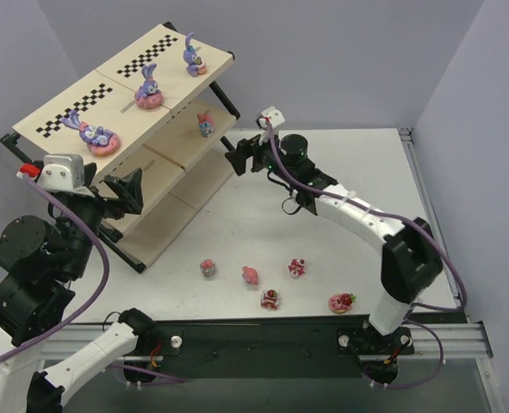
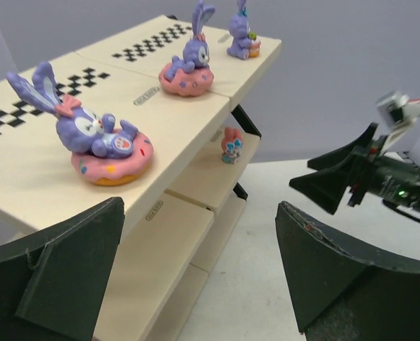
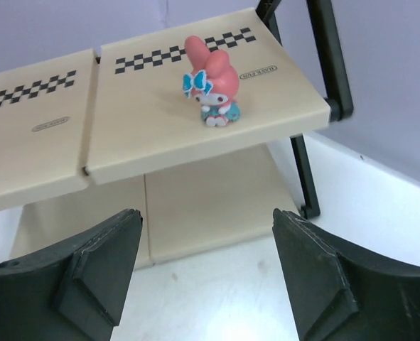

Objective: Place and organize the plastic toys onto the shelf

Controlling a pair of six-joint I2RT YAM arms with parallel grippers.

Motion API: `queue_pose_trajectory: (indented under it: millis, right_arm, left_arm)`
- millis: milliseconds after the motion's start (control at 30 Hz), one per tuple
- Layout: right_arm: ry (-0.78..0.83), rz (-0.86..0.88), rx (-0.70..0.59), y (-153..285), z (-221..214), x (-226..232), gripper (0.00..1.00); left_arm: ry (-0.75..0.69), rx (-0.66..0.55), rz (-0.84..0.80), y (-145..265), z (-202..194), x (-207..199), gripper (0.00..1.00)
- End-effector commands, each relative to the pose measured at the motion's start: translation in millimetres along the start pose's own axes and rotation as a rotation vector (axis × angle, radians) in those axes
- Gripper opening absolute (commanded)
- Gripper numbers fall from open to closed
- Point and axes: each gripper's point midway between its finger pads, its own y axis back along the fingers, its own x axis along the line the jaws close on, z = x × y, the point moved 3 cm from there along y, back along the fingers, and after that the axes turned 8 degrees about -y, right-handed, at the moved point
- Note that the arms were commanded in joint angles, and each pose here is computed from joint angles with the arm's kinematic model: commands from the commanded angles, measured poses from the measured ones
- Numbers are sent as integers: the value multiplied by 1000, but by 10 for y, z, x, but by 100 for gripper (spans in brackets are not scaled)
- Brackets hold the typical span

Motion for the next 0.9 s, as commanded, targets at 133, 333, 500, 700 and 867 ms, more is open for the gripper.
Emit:
queue_pose_trajectory:
  millis: [133, 333, 500, 700, 867]
  right_arm:
    - [-34, -89, 231, 1113, -93, 781, 73]
    - [-117, -156, 359, 1517, -642, 1073, 71]
    - [-53, 15, 459, 1509, -1121, 1372, 68]
    - [6, 72, 579, 1462, -1588, 1405, 76]
    - [15, 89, 600, 1410, -1923, 1549, 91]
  left_arm:
    - [100, 106, -96, 149, -199, -153, 97]
    - [137, 160, -85, 263, -298, -121, 97]
    - [183, 156, -132, 331, -299, -185, 97]
    - [242, 176, -156, 330, -255, -253, 97]
    - [273, 153, -146, 341, -201, -235, 97]
